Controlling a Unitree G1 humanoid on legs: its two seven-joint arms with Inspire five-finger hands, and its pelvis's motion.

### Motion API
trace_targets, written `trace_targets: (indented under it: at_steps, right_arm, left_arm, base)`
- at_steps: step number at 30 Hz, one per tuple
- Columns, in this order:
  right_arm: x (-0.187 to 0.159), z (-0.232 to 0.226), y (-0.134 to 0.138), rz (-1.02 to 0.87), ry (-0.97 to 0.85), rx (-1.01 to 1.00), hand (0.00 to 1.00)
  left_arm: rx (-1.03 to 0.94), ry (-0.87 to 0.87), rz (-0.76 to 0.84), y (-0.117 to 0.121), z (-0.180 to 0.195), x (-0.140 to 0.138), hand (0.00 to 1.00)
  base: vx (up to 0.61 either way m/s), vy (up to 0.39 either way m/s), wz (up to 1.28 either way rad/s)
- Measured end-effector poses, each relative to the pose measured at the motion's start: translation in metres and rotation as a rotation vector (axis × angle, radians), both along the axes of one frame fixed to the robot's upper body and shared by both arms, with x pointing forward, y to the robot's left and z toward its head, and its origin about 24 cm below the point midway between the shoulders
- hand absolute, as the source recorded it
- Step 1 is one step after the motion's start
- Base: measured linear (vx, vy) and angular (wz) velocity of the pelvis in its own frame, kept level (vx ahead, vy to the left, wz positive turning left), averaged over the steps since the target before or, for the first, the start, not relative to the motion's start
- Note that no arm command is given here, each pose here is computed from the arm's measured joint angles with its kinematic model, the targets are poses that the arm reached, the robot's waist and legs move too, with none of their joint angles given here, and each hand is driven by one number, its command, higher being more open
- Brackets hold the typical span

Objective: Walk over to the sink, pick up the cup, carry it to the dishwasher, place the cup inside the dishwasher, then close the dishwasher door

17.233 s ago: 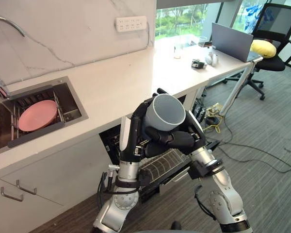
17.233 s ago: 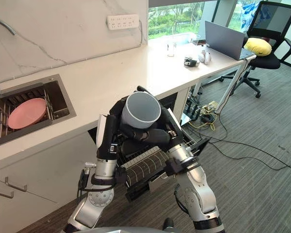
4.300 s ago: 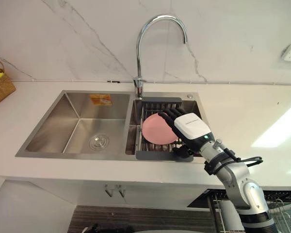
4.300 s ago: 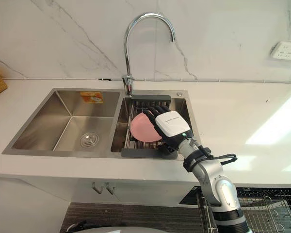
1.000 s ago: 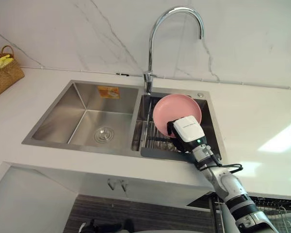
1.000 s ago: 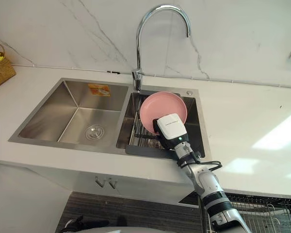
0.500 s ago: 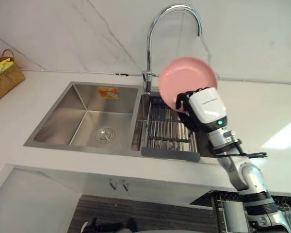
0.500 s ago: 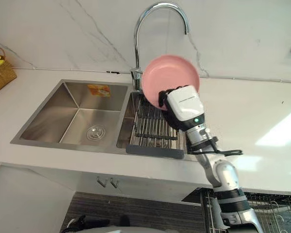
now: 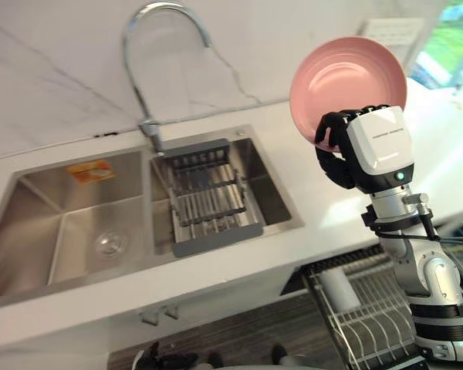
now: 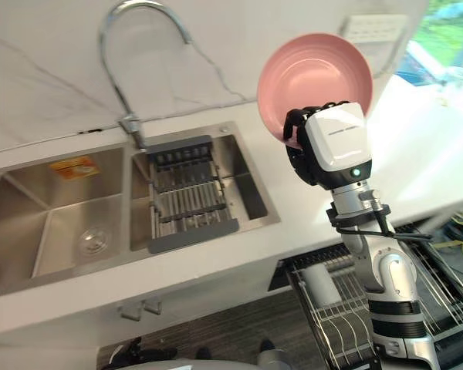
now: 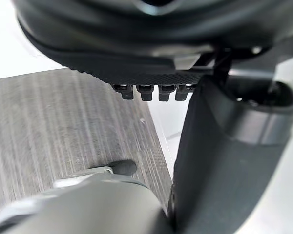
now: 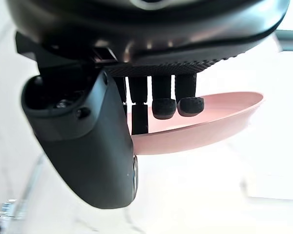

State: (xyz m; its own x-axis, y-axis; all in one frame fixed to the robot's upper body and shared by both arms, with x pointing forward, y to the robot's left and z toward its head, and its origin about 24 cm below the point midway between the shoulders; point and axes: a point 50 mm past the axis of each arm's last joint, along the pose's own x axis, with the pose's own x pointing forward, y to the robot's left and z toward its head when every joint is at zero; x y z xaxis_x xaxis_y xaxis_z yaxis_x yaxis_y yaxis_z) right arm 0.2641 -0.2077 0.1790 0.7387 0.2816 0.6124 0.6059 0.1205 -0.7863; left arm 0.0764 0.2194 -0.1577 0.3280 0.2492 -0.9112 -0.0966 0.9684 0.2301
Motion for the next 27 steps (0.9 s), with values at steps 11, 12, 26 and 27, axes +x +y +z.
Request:
trace_targets:
  at_steps: [11,12,26,27]
  right_arm:
    - [-0.005,-0.012,-0.005,-0.005,0.051,0.000,0.00]
    - [-0.006,-0.013,-0.006,-0.006,0.056,-0.002,0.00]
    - [-0.031,-0.063,-0.034,-0.092,0.294,0.092,0.00]
    - [-0.032,-0.065,-0.033,-0.087,0.300,0.100,0.00]
  left_arm:
    - [0.010,0.026,0.089,0.021,0.008,0.009,1.00]
    - [0.014,0.035,0.089,0.024,0.008,0.007,1.00]
    - [-0.092,0.072,0.027,0.001,0.001,-0.002,1.00]
    - [-0.092,0.072,0.023,0.001,0.001,-0.002,1.00]
  base:
    - [-0.08,-0.086,-1.10]
    - [-0.01,-0.298,-0.43]
    - [-0.02,-0.050,-0.18]
    - [-0.04,0.045,0.04]
